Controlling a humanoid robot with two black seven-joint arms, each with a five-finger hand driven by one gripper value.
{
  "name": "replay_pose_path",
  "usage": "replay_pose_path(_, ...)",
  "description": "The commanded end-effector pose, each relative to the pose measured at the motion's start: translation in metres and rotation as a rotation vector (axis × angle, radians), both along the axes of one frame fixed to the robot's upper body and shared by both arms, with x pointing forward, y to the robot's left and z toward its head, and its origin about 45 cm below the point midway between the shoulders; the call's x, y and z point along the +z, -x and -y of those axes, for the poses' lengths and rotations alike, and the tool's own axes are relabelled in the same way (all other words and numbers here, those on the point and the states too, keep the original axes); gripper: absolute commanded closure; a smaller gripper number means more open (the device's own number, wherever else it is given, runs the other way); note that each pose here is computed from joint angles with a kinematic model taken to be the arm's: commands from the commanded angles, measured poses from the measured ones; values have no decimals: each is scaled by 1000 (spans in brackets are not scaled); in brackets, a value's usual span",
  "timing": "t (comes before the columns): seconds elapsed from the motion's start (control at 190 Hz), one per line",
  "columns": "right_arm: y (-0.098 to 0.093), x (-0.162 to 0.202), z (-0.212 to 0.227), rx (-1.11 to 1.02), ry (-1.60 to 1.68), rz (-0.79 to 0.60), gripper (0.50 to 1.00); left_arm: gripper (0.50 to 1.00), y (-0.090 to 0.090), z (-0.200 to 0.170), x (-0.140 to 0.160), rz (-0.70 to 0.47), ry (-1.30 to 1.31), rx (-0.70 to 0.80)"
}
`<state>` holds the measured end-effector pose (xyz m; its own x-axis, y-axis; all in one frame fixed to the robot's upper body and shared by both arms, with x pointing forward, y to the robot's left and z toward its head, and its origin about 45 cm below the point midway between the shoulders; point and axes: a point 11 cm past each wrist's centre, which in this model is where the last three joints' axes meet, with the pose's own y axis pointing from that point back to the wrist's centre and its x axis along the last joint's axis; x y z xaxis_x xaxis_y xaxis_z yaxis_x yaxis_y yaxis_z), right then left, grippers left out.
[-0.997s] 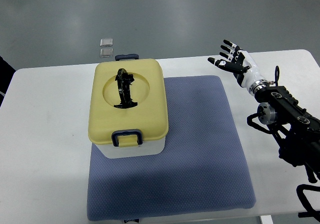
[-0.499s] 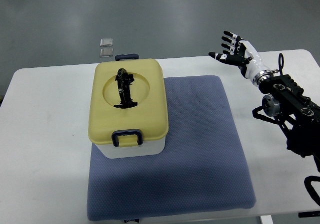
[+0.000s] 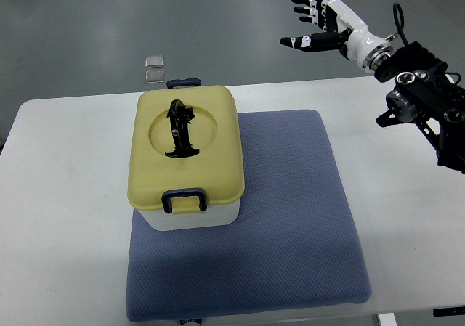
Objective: Open white storage box with right hand
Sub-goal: 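Raise the right hand and swing it over the box lid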
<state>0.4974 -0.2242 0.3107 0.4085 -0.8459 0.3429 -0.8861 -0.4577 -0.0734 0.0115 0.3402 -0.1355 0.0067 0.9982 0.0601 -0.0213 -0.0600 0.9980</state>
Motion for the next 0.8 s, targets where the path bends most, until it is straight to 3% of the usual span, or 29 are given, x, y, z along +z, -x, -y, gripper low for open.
replay_pose_path(0.0,-3,25,-19,82,54,62,583,500,0,0,0,1,0,0)
replay_pose_path(0.189,-2,67,-61,236,174,186,583,500,0,0,0,1,-1,0)
replay_pose_path(0.451,22,103,-120,527,437,407,583,500,0,0,0,1,0,0)
replay_pose_path(0.583,42,103,-160,671,476,481,583,500,1,0,0,-1,-1,1)
replay_pose_path(0.793,57,89,-189,773,653,553,583,500,0,0,0,1,0,0)
